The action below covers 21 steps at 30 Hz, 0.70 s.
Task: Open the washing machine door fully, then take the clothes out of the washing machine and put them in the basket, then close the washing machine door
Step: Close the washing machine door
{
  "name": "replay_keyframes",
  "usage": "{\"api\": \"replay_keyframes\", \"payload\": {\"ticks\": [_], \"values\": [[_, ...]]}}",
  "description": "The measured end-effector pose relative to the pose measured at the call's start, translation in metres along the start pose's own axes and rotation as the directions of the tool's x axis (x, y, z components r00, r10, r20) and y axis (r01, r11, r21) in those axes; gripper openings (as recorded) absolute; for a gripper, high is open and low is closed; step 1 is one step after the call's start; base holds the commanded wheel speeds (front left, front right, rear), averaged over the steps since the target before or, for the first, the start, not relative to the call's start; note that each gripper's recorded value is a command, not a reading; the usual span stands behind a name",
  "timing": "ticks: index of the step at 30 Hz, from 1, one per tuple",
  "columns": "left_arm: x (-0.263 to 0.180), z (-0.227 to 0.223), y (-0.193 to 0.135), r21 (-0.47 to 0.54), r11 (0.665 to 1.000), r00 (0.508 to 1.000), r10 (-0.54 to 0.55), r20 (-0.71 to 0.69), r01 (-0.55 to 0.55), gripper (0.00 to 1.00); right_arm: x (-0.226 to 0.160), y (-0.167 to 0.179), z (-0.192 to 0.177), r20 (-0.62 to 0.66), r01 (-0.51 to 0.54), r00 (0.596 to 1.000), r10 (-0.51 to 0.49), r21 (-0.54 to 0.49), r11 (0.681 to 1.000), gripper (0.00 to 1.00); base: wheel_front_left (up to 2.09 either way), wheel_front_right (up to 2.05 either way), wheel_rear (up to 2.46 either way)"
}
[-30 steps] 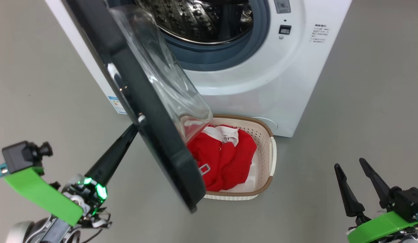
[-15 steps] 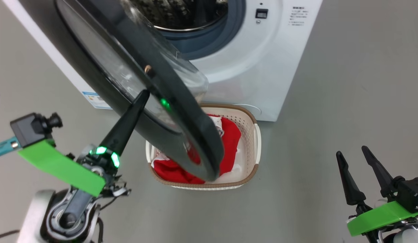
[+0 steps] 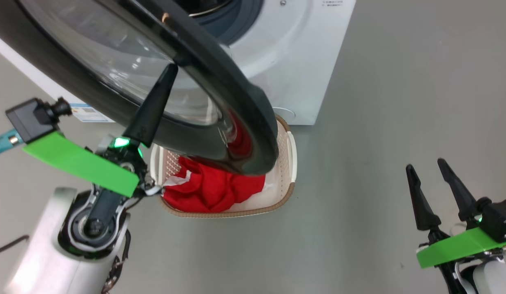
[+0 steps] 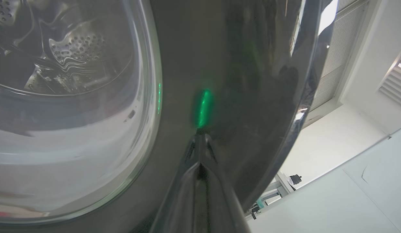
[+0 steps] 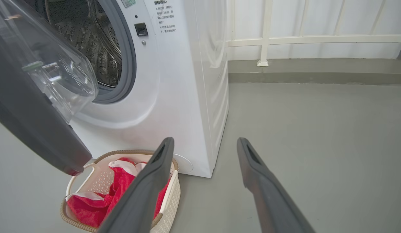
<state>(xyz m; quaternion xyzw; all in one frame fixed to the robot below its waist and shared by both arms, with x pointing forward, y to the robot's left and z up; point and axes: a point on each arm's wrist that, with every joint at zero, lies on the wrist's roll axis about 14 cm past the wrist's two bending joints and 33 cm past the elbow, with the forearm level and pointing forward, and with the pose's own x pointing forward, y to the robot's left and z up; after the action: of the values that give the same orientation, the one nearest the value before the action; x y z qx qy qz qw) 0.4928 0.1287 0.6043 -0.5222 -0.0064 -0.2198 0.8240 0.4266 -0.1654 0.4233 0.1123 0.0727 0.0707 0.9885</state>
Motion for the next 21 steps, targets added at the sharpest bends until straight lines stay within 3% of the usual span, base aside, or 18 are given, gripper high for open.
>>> {"api": "replay_keyframes", "payload": {"ticks": [21], "values": [[0.073,-0.010,0.023,0.102,0.995,0.999,-0.010,0.038,0.006,0.00,0.000,-0.031,-0.001,0.010,0.102,0.995,-0.102,0.013,0.995,1.00,0.00,0.00,0.00]]}}
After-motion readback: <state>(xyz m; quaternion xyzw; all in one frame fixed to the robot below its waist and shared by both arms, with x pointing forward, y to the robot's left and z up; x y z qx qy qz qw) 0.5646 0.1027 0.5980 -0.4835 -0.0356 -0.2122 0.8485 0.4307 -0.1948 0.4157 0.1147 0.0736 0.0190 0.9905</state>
